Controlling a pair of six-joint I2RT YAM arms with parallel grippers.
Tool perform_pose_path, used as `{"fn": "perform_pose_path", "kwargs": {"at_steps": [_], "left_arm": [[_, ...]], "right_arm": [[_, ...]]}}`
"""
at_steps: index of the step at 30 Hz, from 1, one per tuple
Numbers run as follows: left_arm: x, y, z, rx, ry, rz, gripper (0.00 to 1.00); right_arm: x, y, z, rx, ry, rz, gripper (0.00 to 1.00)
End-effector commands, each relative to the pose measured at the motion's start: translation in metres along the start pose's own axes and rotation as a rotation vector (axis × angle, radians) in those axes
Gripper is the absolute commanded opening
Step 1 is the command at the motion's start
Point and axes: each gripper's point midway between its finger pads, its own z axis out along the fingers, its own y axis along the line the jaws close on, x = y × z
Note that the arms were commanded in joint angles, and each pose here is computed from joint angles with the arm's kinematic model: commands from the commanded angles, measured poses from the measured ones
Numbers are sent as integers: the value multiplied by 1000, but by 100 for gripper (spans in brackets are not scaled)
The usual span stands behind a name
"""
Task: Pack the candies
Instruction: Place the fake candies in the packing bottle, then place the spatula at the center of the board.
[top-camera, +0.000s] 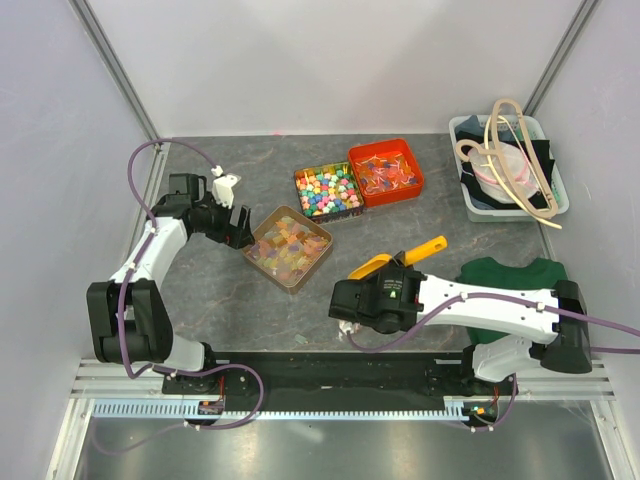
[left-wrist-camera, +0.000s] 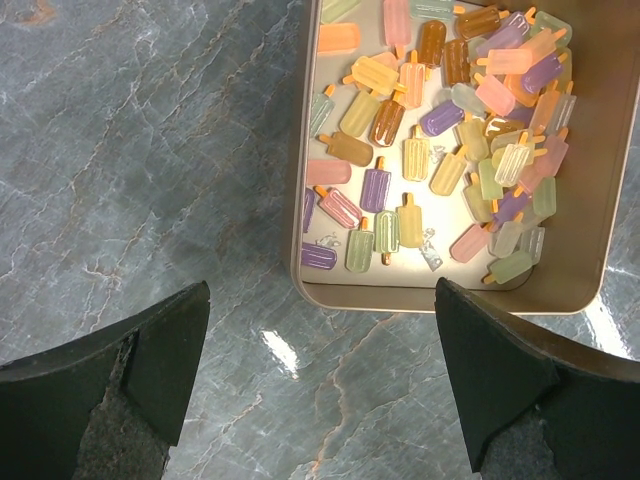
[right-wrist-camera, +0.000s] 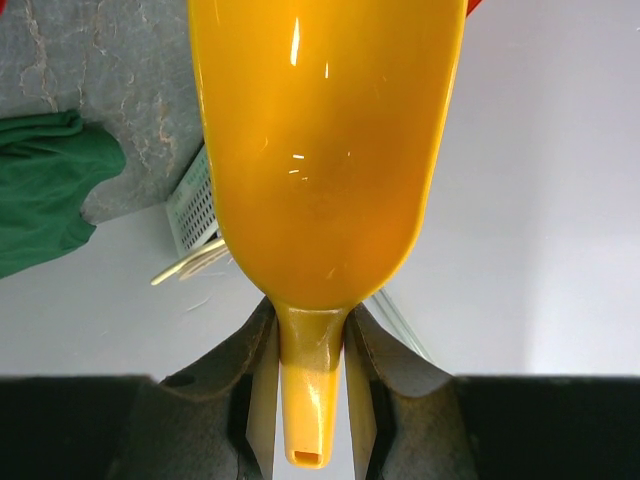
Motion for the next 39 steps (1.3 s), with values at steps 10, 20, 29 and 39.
{"fn": "perform_pose_path", "kwargs": {"at_steps": [10, 20, 29, 39], "left_arm": [[-17, 2, -3, 18, -88, 9, 99], [-20, 9, 18, 68, -76, -3, 99], [-28, -2, 19, 101, -100, 44, 99], [-39, -89, 9, 220, -156, 322, 100]], "right_arm": [[-11, -100, 27, 49, -212, 363, 0], [9, -68, 154, -227, -274, 740, 0], [29, 9, 222, -398, -255, 896, 0], [19, 54, 263, -530, -220, 1006, 6]]}}
